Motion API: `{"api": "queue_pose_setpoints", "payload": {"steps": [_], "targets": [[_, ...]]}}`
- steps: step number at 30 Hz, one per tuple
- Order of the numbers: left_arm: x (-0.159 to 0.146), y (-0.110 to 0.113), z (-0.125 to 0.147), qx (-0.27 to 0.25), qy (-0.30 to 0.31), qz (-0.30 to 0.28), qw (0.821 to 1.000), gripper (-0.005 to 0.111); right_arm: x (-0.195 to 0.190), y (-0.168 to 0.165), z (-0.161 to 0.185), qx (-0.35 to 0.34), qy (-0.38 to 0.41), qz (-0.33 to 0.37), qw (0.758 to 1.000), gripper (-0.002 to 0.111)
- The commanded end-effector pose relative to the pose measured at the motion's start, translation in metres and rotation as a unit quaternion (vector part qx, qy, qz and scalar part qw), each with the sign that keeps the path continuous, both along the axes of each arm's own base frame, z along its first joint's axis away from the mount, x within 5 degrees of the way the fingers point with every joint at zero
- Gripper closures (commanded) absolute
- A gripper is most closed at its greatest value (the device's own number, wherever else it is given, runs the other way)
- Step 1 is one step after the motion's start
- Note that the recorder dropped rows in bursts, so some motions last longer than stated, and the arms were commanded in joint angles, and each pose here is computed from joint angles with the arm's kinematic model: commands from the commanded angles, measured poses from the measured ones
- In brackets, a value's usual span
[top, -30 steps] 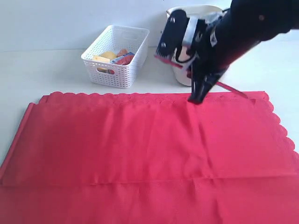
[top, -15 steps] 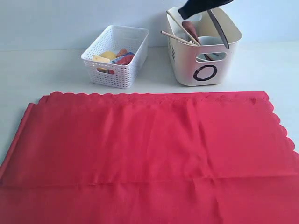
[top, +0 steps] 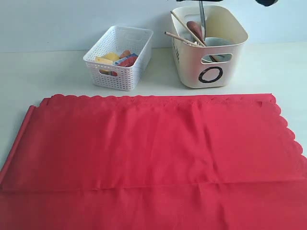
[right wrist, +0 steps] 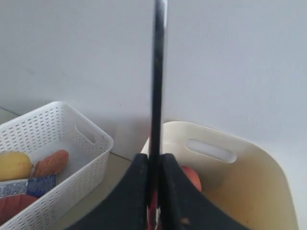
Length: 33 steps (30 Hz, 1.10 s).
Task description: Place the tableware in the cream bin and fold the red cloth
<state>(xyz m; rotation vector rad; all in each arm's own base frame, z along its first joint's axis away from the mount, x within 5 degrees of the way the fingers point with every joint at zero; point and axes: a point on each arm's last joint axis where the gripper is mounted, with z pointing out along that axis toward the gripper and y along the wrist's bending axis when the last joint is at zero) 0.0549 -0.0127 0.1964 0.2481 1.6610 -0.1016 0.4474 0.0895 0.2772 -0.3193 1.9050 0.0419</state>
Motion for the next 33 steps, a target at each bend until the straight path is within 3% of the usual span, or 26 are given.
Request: {"api": "queue_pose_setpoints", "payload": {"steps": [1,6,9,14,19,22,26,33], "targets": [[0.0,0.0,-0.001,-0.001,-0.002,-0.003,1.0,0.106,0.023,-0.009,-0.015,0.012,-0.007,-0.014,1.0,0.108],[0.0,0.0,-0.001,-0.002,-0.002,-0.003,1.0,0.106,0.034,-0.019,-0.029,0.038,0.007,-0.037,0.999,0.108],[0.0,0.0,-0.001,-0.002,-0.002,-0.003,1.0,0.106,0.036,-0.019,-0.034,0.032,0.011,-0.034,0.999,0.101],[0.0,0.0,-0.001,-0.002,-0.002,-0.003,1.0,0.106,0.036,-0.019,-0.038,0.032,0.016,-0.035,0.999,0.069],[0.0,0.0,-0.001,-0.002,-0.002,-0.003,1.0,0.106,0.036,-0.019,-0.039,0.031,0.02,-0.036,0.999,0.05],[0.0,0.0,-0.001,-0.002,-0.002,-0.003,1.0,0.106,0.029,-0.023,-0.029,0.026,0.047,-0.051,0.997,0.05],[0.0,0.0,-0.001,-0.002,-0.002,-0.003,1.0,0.106,-0.014,-0.035,0.05,-0.001,0.052,-0.075,0.996,0.054],[0.0,0.0,-0.001,-0.002,-0.002,-0.003,1.0,0.106,-0.066,-0.051,0.106,-0.045,0.074,-0.113,0.99,0.065]]}}
